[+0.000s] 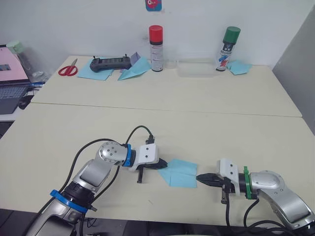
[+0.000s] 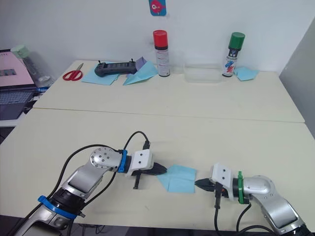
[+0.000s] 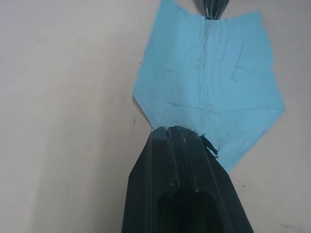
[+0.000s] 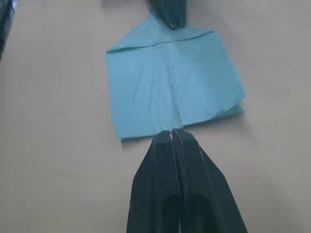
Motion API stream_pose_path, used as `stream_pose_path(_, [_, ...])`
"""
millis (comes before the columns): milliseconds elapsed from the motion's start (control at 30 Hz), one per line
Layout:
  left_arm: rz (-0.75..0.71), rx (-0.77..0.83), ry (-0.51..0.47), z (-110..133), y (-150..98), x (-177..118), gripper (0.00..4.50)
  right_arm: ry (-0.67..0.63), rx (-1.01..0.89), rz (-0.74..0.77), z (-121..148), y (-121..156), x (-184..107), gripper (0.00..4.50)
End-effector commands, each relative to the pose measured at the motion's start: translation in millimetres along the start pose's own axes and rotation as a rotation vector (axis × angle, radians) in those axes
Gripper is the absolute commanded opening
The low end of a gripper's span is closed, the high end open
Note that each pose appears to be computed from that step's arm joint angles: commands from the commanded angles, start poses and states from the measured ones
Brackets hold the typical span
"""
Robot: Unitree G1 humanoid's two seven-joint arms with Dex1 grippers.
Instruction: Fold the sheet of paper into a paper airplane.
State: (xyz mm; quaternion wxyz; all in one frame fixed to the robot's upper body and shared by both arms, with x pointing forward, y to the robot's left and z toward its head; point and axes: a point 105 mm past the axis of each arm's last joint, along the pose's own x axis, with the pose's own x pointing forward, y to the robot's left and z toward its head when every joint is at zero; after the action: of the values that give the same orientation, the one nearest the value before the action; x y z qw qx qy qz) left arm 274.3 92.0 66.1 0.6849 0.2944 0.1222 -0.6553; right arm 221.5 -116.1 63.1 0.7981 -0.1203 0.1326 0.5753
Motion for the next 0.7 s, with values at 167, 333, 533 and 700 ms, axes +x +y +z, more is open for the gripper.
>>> stream_pose_path(167, [-0.048, -0.051, 0.082, -23.5, -7.5, 4.7, 0.00, -0.175, -0.064, 0.009, 51.3, -6.0, 26.4, 0.04])
stream_pose_path(333, [-0.061, -0.039, 0.082, -20.8, -7.6, 3.5, 0.00, 0.045, -0.116, 0.082, 11.6, -4.4, 44.6, 0.04])
stream_pose_path(533, [-0.069, -0.022, 0.088, -17.9, -6.1, 1.2, 0.00, 0.148, -0.125, 0.065, -9.0, -11.5, 47.0, 0.04])
stream_pose_path(700, [-0.028, 0.016, -0.064, 28.5, 7.6, 5.8, 0.00, 0.126, -0.124, 0.066, -5.7, -13.7, 48.2, 0.04])
